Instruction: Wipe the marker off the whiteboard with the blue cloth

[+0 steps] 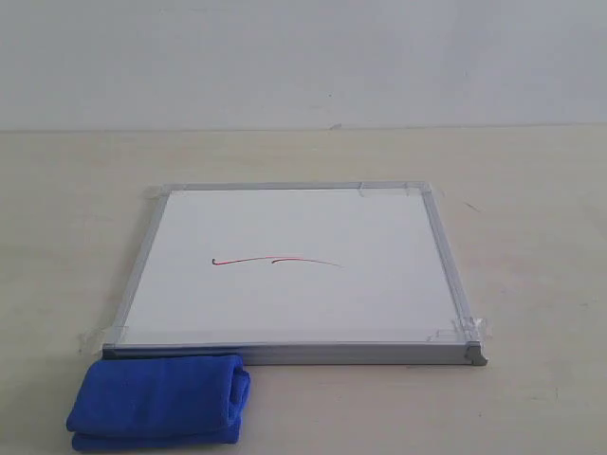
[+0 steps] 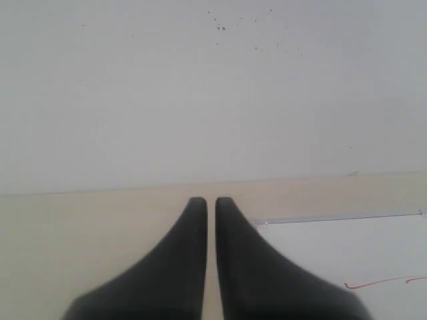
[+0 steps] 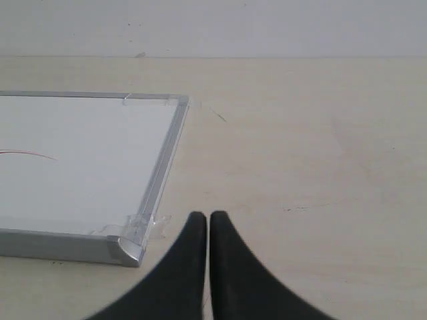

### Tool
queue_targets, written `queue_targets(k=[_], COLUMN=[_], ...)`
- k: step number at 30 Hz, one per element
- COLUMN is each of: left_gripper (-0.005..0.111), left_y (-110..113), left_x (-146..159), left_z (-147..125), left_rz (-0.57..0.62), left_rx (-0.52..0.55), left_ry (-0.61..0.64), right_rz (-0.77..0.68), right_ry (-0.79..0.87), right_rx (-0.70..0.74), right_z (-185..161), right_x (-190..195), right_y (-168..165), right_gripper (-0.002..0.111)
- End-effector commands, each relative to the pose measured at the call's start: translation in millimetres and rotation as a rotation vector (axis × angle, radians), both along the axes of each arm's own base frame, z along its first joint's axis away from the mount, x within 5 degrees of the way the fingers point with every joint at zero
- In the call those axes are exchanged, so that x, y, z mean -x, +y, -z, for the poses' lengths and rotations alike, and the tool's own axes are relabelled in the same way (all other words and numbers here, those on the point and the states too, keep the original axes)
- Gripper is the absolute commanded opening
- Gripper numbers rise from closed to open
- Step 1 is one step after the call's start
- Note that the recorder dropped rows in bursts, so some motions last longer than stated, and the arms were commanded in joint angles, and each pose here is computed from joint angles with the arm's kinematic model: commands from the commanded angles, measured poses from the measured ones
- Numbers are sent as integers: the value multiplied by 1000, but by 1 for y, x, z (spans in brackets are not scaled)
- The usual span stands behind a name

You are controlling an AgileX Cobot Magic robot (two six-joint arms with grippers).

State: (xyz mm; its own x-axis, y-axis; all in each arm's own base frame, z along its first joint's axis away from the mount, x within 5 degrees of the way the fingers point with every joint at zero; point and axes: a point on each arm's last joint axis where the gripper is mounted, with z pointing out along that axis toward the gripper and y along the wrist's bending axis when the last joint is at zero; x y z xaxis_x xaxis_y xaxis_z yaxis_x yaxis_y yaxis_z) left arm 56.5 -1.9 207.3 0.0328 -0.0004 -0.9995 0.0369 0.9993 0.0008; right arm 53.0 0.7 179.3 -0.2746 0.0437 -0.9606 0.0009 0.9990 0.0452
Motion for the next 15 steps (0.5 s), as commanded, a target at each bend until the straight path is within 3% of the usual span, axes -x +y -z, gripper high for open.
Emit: queue_targets(k=[1,15], left_gripper=[4,4], left_y=[0,0], left_x=[0,0], left_z=[-1,-1], left_rz=[3,3], left_rx=[0,0], left_ry=[-3,-3], right_rz=[0,1], right_ry=[-6,-4], right_rx=[-2,4], right_z=[-1,-1], right_x=[0,0], right_y=[0,0], right_gripper=[0,0])
